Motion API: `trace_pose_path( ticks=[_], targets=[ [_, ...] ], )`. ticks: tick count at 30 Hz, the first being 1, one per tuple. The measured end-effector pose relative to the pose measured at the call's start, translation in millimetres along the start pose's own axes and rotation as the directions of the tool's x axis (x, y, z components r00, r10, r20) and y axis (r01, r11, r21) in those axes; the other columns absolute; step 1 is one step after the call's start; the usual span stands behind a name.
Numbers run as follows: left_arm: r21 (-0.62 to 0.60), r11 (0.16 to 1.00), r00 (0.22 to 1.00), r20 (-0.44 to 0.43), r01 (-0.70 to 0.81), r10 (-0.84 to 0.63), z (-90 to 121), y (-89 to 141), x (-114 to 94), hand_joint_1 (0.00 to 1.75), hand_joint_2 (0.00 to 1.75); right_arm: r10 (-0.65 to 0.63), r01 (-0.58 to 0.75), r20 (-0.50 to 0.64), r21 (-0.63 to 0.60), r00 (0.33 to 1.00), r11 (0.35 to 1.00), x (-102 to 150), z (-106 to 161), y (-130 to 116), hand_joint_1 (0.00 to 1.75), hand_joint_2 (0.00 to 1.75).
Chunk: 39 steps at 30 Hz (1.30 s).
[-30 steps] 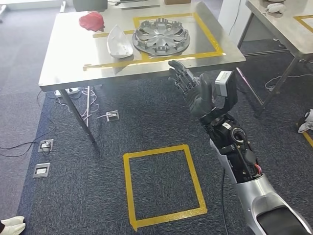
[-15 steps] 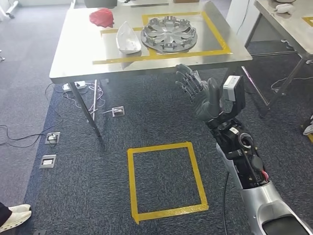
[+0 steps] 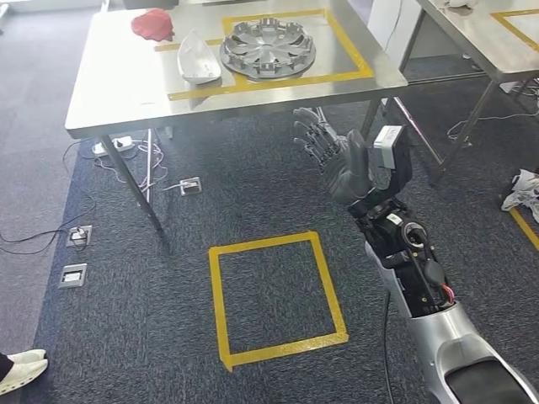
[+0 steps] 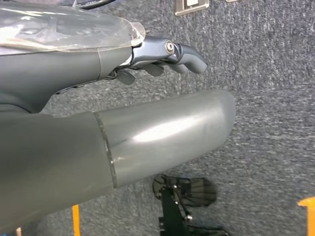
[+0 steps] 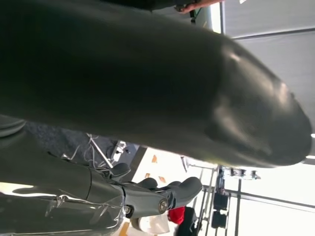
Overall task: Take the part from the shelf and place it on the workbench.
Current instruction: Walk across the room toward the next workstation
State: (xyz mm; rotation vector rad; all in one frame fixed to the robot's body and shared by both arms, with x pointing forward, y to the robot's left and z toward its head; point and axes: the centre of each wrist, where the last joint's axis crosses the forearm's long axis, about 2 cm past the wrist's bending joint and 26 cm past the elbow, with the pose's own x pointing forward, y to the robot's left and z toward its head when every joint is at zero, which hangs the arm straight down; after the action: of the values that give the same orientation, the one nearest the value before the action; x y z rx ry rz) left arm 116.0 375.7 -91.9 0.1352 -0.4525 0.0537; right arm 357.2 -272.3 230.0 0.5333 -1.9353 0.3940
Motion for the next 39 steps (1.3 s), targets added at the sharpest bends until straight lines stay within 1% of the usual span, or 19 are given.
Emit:
trace_pose_path(
  ticks=[25, 31, 39],
  targets=[
    [0.0, 1.0, 1.0, -0.007, 0.002, -0.002, 0.6, -3.8, -3.4, 0.0, 0.0, -0.003, 0.003, 0.003, -0.007, 1.0, 1.0, -0.4, 2.1, -0.4, 0.0, 0.0],
    [0.005, 1.0, 1.0, 0.0, 0.008, -0.008, 0.0, -3.8, -0.3, 0.0, 0.0, -0.002, 0.002, 0.001, -0.015, 1.0, 1.0, -0.8, 3.2, -0.8, 0.0, 0.0],
    [0.004, 1.0, 1.0, -0.002, 0.014, -0.014, 0.1, -5.0, -1.0, 0.0, 0.0, -0.003, 0.003, 0.002, -0.028, 1.0, 1.0, -0.3, 4.5, -2.7, 0.0, 0.0]
  ],
)
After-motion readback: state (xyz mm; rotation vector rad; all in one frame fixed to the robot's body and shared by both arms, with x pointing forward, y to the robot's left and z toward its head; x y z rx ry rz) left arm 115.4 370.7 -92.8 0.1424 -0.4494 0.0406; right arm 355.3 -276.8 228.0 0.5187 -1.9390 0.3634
